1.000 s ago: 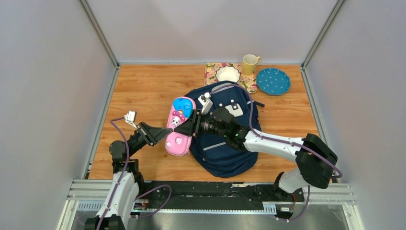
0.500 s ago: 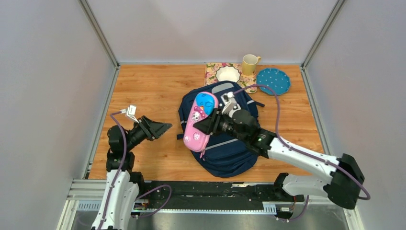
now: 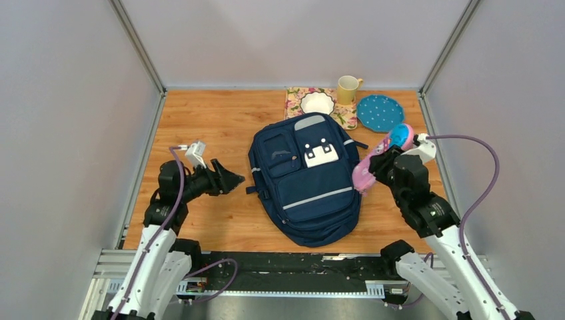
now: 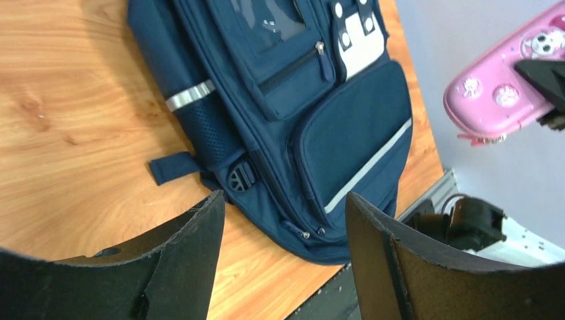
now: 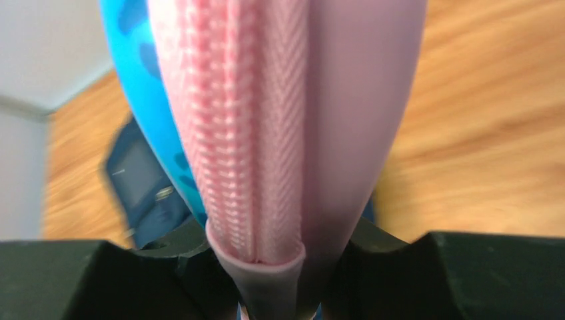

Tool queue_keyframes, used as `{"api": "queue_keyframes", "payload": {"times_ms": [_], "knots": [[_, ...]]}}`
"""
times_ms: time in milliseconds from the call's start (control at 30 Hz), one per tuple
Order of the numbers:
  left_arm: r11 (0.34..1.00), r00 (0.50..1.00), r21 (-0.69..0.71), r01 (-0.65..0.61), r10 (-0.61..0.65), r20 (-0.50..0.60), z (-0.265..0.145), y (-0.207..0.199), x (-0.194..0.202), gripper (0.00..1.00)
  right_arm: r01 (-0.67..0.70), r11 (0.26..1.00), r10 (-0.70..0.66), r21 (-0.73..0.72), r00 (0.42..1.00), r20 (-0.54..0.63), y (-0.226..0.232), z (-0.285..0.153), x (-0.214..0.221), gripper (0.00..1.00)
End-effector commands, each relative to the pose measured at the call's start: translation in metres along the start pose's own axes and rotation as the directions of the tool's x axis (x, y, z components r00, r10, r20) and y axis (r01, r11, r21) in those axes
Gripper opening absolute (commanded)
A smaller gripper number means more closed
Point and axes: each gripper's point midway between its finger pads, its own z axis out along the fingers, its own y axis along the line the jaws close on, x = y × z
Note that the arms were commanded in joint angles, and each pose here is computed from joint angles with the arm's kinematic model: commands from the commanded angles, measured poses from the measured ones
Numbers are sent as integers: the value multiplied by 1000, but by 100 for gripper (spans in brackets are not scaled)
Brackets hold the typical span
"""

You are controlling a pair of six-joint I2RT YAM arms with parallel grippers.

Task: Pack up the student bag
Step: Adjust the student bag at the center of the board.

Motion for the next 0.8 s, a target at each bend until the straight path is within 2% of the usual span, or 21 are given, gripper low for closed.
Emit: {"api": "queue_keyframes", "payload": {"times_ms": [0, 100, 167, 333, 533, 767], "knots": [[993, 993, -3, -114, 114, -41, 11, -17, -2, 73, 78, 952, -83, 295, 997, 4, -69, 6, -17, 11], [989, 984, 17, -147, 148, -98, 21, -28, 7, 73, 65, 898, -96, 436, 994, 49, -102, 14, -23, 11], [988, 980, 26, -154, 156, -125, 25, -30, 12, 74, 62, 895, -92, 442, 995, 47, -107, 24, -22, 11], [982, 970, 37, -183, 186, -156, 26, -34, 17, 75, 139, 902, -66, 408, 980, -188, -121, 62, 36, 10], [980, 968, 35, -198, 201, -151, 21, -34, 18, 75, 97, 990, -46, 98, 902, -430, -79, 76, 106, 7], [953, 939, -15, -302, 295, -178, 18, -30, 12, 76, -14, 983, -87, -180, 835, -543, -14, 51, 146, 8]]}}
